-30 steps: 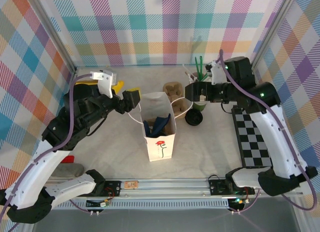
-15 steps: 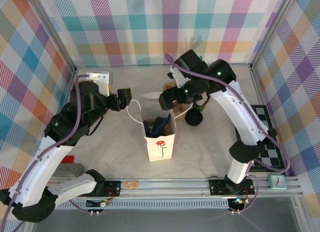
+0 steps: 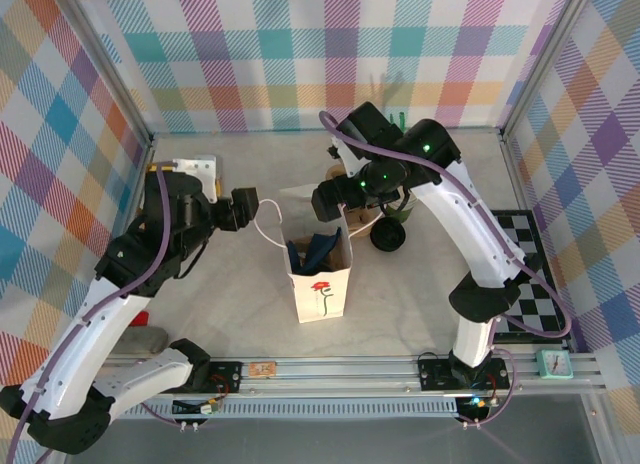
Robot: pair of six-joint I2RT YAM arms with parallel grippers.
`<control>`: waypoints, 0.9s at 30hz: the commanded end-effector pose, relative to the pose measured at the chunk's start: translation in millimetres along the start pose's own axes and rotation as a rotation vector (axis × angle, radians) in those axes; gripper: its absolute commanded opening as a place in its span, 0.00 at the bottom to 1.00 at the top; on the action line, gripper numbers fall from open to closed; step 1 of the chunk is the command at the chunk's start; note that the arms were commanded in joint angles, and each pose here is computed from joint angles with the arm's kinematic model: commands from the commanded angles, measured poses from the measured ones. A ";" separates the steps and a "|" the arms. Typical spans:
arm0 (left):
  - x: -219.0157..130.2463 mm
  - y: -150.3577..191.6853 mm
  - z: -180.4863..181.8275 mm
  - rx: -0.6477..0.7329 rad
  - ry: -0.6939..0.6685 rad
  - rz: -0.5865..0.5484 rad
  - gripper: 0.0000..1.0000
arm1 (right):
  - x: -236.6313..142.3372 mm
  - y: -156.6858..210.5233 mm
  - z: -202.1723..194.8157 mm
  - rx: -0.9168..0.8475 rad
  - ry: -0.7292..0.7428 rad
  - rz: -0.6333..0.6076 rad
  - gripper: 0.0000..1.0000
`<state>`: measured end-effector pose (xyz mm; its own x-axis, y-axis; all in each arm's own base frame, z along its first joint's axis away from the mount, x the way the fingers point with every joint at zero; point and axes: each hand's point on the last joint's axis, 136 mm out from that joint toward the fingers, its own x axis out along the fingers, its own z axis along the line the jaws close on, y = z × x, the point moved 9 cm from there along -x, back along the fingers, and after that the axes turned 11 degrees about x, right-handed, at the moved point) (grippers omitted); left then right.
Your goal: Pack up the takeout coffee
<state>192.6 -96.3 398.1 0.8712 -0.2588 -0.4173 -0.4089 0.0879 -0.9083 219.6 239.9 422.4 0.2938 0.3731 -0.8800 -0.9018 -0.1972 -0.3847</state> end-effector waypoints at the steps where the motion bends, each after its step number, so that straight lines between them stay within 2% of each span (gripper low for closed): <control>1: 0.8 -1.5 2.9 -0.036 -0.017 -0.044 0.77 | -0.1 14.8 -7.4 0.031 0.083 0.090 0.99; 12: -3.7 1.7 5.7 -0.030 -0.030 -0.046 0.77 | -1.1 20.2 -4.8 0.039 0.108 0.104 0.99; 17: -11.2 4.5 11.1 -0.033 -0.068 -0.059 0.77 | 1.6 25.3 18.3 -0.032 0.072 0.104 0.99; 23: -13.2 4.7 6.7 -0.033 -0.008 -0.057 0.77 | 22.1 24.0 32.1 -0.056 0.072 0.148 0.99; 27: -11.5 6.1 -2.5 -0.031 0.103 -0.060 0.76 | 31.6 22.2 34.7 -0.058 0.098 0.153 1.00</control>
<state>181.4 -90.6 398.2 0.8846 -0.2843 -0.3696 -0.3699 0.0546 -0.9275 210.4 295.3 407.2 0.2674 0.3786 -0.8861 -0.8867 -0.2633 -0.3801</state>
